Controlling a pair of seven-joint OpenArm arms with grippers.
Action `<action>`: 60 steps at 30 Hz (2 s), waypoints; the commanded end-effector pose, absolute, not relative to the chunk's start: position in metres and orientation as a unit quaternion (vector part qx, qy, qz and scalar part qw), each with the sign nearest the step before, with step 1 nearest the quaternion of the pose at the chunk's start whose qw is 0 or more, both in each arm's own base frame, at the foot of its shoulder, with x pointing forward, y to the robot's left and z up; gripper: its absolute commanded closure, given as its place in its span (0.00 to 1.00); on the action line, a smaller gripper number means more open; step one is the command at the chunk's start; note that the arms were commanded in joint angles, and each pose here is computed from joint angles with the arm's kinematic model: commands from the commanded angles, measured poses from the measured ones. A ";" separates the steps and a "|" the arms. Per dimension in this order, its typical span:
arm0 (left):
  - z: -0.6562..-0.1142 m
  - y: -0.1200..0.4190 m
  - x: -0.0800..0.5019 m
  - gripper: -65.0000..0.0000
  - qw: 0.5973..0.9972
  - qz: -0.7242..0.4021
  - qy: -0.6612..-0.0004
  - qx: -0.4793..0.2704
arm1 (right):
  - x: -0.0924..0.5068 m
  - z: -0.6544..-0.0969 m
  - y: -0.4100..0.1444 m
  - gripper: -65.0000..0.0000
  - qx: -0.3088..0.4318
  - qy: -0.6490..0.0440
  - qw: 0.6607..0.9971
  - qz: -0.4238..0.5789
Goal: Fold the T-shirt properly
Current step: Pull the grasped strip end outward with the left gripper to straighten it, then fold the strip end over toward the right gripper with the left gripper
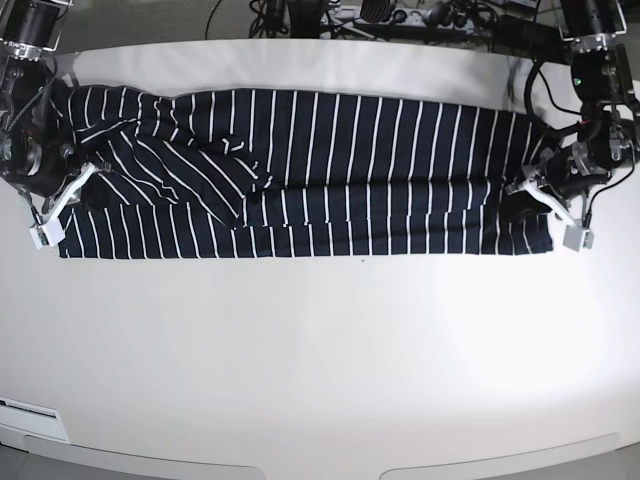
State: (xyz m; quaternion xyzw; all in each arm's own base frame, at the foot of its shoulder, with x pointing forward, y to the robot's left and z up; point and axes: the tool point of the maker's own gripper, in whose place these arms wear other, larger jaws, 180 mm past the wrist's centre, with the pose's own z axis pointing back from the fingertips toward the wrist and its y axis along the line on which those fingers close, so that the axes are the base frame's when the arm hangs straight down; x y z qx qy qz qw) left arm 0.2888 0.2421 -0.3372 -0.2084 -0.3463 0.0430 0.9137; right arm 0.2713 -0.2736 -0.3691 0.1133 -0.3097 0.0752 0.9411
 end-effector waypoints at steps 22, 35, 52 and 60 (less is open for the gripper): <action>-0.273 0.168 0.267 1.00 0.822 -0.099 -0.366 -0.426 | 0.248 -0.397 -0.269 1.00 0.088 -0.293 0.950 0.056; -0.244 0.110 0.261 1.00 0.768 -0.145 -0.408 -0.472 | 0.246 -0.399 -0.271 1.00 0.086 -0.285 0.953 0.049; -0.244 0.011 0.258 1.00 0.696 -0.179 -0.447 -0.532 | 0.242 -0.402 -0.271 1.00 0.086 -0.275 0.956 0.050; -0.240 -0.008 0.271 1.00 0.691 -0.167 -0.472 -0.521 | 0.242 -0.402 -0.270 1.00 0.087 -0.275 0.956 0.050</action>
